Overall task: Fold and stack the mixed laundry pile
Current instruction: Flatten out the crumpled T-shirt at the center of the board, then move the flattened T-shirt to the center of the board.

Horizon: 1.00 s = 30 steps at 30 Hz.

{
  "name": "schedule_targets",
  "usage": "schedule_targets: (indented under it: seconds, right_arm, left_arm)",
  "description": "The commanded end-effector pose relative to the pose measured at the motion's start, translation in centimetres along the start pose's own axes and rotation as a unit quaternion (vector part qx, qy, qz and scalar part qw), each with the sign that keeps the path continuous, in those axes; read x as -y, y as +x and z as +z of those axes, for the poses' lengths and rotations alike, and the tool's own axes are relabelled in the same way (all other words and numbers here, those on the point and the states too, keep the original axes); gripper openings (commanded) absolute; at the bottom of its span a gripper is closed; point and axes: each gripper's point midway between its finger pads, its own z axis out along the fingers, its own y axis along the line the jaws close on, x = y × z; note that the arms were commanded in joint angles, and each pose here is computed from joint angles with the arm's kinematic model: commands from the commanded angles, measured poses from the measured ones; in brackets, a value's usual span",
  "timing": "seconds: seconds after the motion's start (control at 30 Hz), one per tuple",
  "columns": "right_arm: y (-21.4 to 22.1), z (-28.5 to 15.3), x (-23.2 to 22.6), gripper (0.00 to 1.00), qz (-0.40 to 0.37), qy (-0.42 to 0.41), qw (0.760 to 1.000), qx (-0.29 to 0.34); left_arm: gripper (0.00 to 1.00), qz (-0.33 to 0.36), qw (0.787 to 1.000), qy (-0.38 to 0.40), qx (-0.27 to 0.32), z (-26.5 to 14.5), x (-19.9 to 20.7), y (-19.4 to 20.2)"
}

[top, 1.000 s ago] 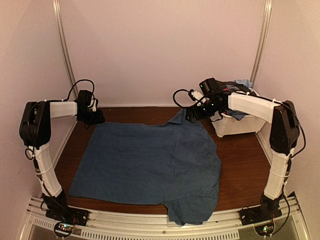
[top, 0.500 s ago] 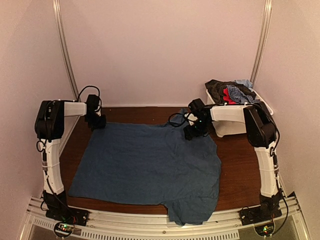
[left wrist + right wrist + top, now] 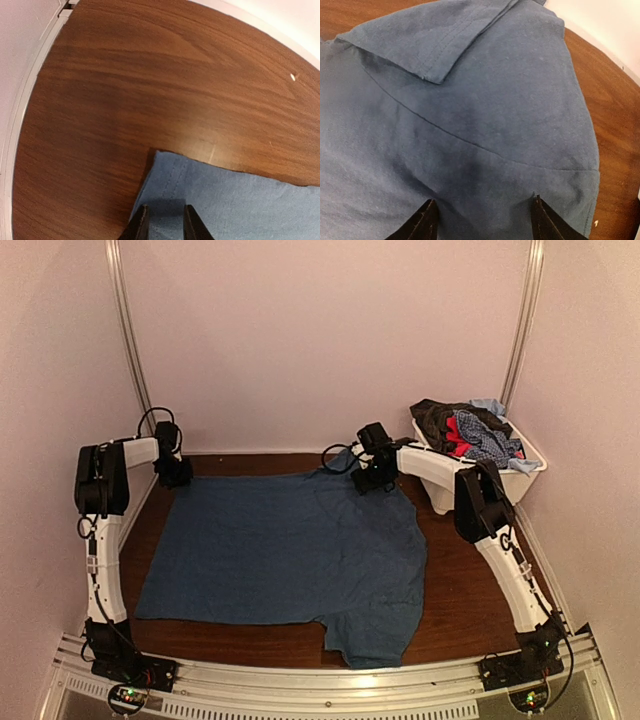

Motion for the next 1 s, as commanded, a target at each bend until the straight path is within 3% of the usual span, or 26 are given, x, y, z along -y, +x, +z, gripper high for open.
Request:
schedule_targets:
  seconds: [0.0,0.07,0.2,0.3,0.43,0.73,0.97]
  right_arm:
    - [-2.1,0.6,3.6,0.64,0.003,0.052,0.998,0.024]
    - [-4.3,-1.0,4.1,0.68,0.011,0.052,0.997,0.052]
    - [-8.2,-7.4,2.5,0.75,0.012,-0.002,0.994,0.108]
    - [-9.0,-12.6,0.1,0.78,0.01,-0.053,0.989,0.135]
    - [-6.7,-17.1,-3.3,0.78,0.02,-0.119,0.984,0.131]
    - [5.9,-13.9,-5.0,0.75,0.023,-0.114,0.993,0.007]
    - [10.7,-10.2,-3.9,0.73,0.019,-0.068,0.996,-0.056]
  left_arm:
    - [0.28,-0.029,0.999,0.008,-0.037,1.8,-2.0,0.9]
    - [0.35,-0.029,0.999,0.026,-0.021,0.5,-1.3,-0.2]
    - [0.49,-0.031,0.995,0.083,0.055,-5.7,0.8,-2.8]
    - [0.57,-0.024,0.993,0.092,0.071,-9.9,1.8,-1.2]
    - [0.59,-0.012,0.992,0.104,0.073,-13.9,2.7,2.3]
    - [0.58,0.059,0.995,0.073,0.015,-12.9,4.4,10.0]
    - [0.56,0.069,0.997,0.022,-0.032,-10.0,2.9,13.2]
